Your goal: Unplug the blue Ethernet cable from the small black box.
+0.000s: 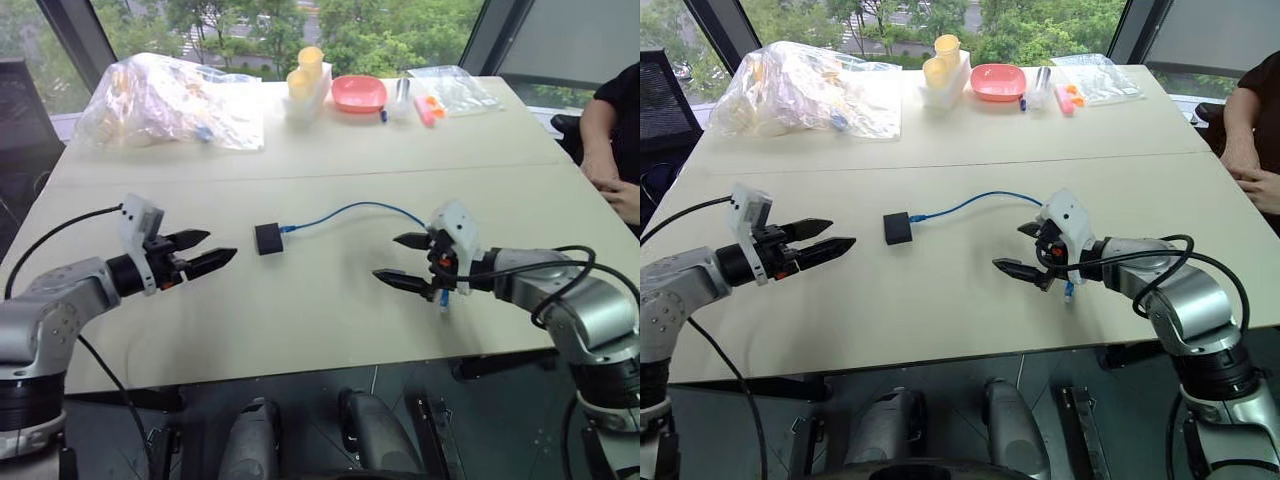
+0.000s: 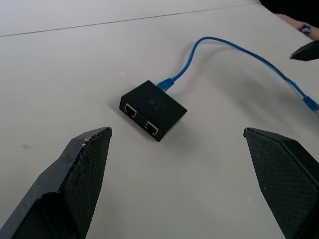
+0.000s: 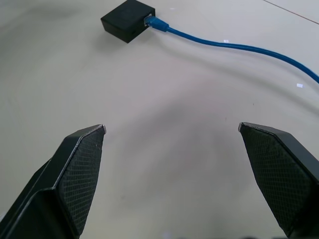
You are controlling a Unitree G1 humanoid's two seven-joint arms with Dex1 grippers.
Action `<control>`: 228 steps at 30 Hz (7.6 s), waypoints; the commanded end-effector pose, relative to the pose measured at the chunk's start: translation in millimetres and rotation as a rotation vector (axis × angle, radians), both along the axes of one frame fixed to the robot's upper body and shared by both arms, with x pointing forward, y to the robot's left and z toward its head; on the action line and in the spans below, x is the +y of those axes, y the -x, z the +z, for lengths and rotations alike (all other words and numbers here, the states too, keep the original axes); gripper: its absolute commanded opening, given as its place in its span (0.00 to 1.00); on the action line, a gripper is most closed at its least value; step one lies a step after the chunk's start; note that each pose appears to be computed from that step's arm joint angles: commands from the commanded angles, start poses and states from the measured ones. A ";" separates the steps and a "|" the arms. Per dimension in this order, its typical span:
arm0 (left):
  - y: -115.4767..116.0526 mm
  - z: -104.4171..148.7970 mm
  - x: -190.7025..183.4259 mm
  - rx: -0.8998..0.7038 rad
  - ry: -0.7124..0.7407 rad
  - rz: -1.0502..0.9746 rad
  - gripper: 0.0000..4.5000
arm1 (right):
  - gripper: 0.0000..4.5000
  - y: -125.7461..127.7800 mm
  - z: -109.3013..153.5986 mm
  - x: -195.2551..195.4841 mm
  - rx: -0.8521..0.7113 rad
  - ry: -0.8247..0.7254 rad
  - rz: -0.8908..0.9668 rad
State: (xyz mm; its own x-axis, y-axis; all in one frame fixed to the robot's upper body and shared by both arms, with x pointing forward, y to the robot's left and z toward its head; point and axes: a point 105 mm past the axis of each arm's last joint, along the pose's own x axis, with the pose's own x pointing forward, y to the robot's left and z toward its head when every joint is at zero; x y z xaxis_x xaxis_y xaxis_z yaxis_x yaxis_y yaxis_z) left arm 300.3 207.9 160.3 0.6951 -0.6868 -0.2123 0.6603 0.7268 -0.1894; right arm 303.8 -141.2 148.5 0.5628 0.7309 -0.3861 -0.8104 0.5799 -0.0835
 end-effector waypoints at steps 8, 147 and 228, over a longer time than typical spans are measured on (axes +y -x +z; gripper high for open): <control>-6.2 10.2 -3.6 -0.037 0.053 0.005 0.99 | 1.00 -1.1 10.6 -2.4 -0.071 0.007 -0.005; -87.1 115.5 -63.9 -0.173 0.305 -0.615 0.13 | 0.87 -4.8 122.2 59.9 -0.386 -0.252 0.174; -57.4 125.4 -80.5 -0.116 0.313 -0.805 0.13 | 0.50 -15.2 109.2 115.6 0.118 -1.066 0.102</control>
State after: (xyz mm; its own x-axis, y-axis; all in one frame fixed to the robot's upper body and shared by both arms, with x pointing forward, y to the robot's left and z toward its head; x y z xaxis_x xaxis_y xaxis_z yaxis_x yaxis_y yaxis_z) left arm 360.3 123.9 271.2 -0.0156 -0.9959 0.0894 0.9647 -0.0385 -0.2604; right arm 322.3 -26.3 249.9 0.4989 0.7693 0.3992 -0.8130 0.2559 0.5230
